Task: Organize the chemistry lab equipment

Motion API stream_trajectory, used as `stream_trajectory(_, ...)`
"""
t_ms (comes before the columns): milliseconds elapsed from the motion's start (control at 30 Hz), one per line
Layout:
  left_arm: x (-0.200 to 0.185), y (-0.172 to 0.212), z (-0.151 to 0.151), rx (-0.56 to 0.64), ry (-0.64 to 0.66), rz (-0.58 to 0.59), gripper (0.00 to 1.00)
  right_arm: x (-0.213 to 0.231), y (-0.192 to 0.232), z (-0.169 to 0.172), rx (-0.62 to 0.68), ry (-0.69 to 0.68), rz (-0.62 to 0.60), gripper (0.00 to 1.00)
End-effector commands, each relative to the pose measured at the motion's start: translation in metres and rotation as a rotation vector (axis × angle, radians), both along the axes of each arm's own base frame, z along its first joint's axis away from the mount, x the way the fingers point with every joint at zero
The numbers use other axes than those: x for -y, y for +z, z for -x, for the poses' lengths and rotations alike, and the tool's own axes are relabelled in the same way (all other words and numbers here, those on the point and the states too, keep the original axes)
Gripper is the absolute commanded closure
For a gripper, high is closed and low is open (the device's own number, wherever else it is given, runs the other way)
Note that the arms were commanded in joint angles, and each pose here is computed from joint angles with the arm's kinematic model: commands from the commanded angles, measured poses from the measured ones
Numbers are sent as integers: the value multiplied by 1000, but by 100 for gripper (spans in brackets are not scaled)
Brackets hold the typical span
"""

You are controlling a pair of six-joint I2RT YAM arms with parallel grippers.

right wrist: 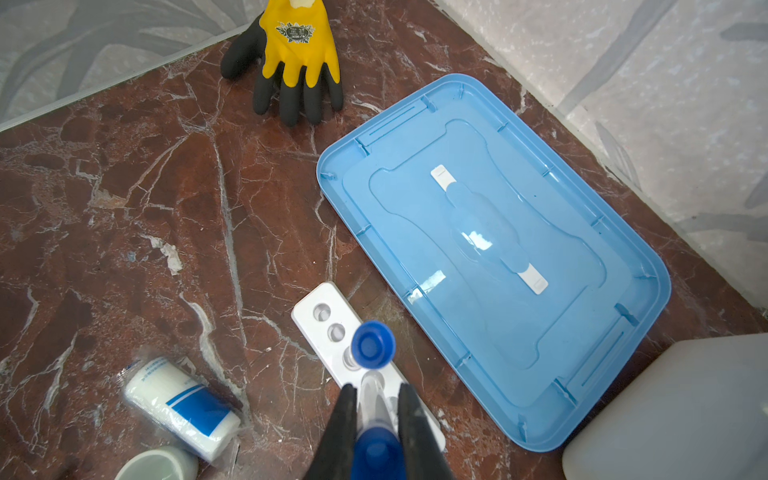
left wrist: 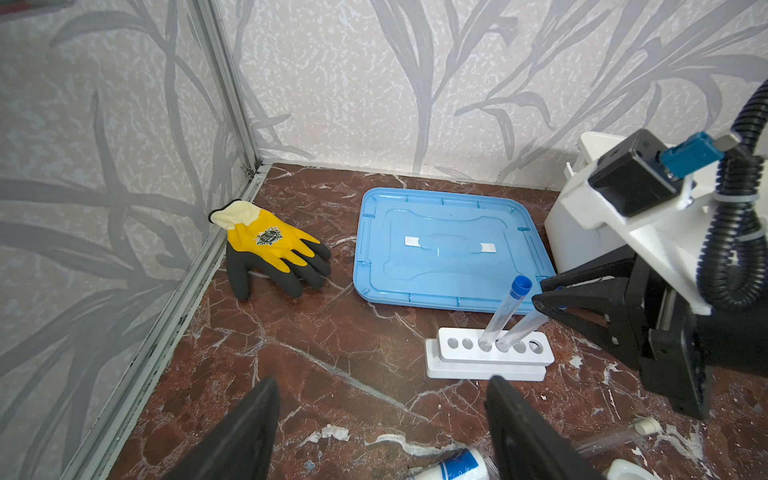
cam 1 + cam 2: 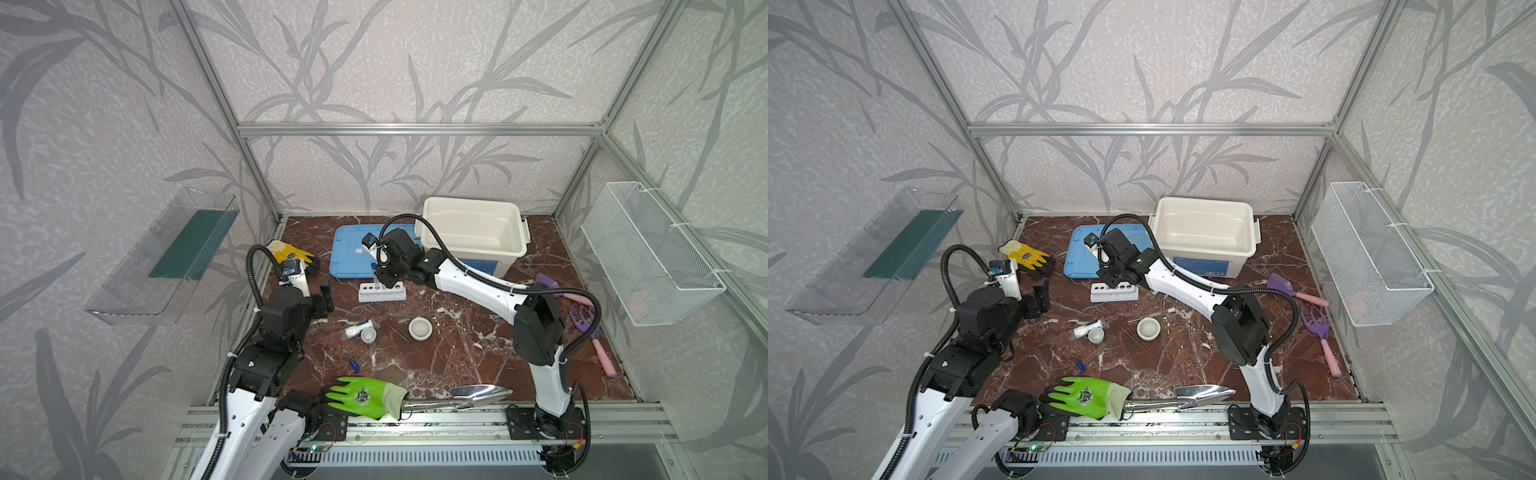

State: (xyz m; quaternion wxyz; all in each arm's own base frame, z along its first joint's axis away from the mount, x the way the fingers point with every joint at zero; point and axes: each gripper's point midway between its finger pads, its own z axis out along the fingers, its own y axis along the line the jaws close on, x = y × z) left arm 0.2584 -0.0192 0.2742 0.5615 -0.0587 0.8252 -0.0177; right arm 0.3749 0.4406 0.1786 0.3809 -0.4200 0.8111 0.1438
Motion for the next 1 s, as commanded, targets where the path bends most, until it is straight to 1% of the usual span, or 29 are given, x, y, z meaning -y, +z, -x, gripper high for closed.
stream_trajectory(0, 0, -3, -1, -3, 2, 8, 22, -2, -14, -2, -12, -12, 4, 85)
stream_trajectory(267, 0, -4, -3, -5, 0, 8, 22, -1, -21, -1, -23, -16, 5, 84)
stream_trajectory(533, 1, -4, -3, -8, -5, 10, 22, -1, -17, -1, -19, -15, 3, 75)
stream_trajectory(633, 2, -5, -4, -10, -10, 10, 22, 0, -12, 0, -12, -14, 0, 70)
stream_trajectory(700, 5, -5, -5, -12, -29, 13, 22, 2, -10, 1, -12, -16, -3, 64)
stream_trajectory(867, 9, -4, -4, 2, -52, 18, 22, 8, 10, 5, -5, -19, -32, 58)
stream_trajectory(967, 21, -4, -4, -3, -121, 25, 22, 12, 29, 8, 12, -14, -57, 57)
